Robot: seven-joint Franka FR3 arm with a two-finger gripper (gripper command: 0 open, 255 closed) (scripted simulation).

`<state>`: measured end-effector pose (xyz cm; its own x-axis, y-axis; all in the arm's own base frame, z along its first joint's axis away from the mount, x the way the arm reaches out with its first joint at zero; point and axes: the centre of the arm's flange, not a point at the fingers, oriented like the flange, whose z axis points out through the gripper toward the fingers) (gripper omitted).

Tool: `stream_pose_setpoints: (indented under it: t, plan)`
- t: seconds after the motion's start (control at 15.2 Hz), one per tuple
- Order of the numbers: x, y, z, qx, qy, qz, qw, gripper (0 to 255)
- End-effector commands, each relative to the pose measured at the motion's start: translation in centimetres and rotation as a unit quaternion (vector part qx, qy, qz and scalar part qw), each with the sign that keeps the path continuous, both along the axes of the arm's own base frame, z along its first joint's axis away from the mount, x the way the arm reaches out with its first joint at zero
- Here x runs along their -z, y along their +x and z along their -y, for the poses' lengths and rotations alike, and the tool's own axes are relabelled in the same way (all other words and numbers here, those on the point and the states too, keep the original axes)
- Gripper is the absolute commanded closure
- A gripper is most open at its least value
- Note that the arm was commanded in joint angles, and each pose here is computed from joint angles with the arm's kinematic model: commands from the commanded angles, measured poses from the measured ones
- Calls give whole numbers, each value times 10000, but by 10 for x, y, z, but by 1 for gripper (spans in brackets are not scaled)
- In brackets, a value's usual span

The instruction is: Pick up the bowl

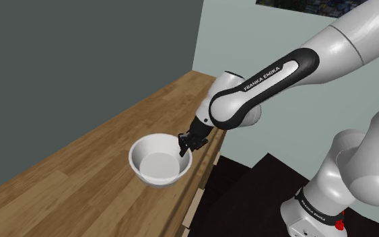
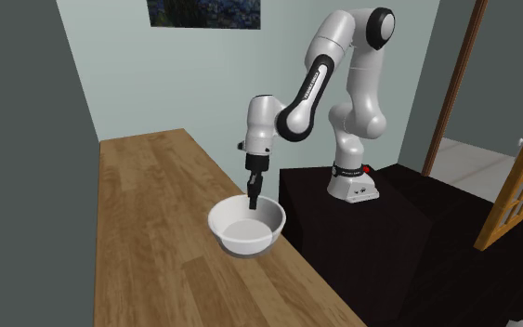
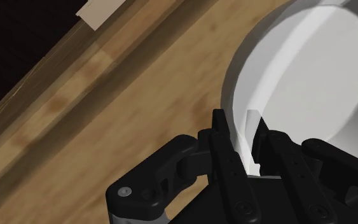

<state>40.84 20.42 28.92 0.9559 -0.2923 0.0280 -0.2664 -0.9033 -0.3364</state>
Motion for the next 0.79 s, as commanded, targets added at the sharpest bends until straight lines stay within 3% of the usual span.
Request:
stream_pose_setpoints:
  t: [0.0, 0.73]
  plan:
    - [-11, 0, -1, 2, 0, 6, 10000, 255]
    - [-59, 0, -1, 2, 0, 6, 10000, 255]
